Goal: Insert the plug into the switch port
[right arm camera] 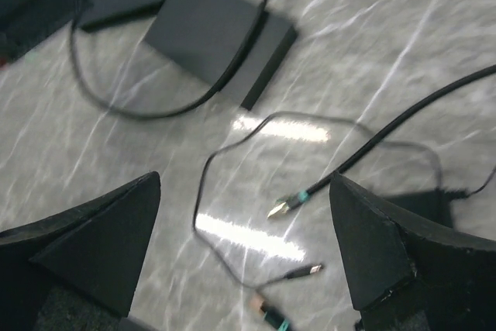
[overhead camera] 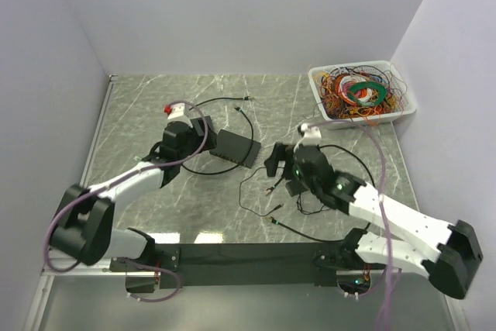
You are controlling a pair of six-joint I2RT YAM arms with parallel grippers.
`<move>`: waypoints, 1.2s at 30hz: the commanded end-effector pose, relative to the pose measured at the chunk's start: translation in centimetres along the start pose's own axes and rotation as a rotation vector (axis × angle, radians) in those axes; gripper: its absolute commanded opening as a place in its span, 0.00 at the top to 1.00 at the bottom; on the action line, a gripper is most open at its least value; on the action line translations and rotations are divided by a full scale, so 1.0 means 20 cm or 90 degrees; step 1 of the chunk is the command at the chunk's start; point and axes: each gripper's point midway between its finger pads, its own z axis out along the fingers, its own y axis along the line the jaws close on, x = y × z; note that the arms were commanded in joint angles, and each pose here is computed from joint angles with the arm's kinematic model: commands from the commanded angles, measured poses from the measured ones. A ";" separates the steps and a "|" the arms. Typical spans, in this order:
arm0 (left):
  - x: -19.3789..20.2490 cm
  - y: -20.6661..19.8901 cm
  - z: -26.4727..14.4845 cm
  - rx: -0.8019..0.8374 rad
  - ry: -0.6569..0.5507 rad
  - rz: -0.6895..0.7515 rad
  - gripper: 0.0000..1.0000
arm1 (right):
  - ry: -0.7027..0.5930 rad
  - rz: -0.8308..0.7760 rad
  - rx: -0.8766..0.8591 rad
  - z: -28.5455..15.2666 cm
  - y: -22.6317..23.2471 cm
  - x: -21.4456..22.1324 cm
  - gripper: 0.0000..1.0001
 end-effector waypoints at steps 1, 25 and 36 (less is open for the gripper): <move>0.03 0.01 0.08 -0.035 0.023 0.001 0.07 | 0.019 0.019 0.022 0.11 -0.05 -0.13 0.05; 0.12 -0.07 -0.22 0.074 0.002 -0.071 0.08 | 0.108 0.053 0.101 1.29 -0.02 -0.22 0.13; 0.17 -0.10 -0.27 0.079 0.014 -0.073 0.10 | 0.138 0.106 0.064 1.40 -0.05 -0.11 0.71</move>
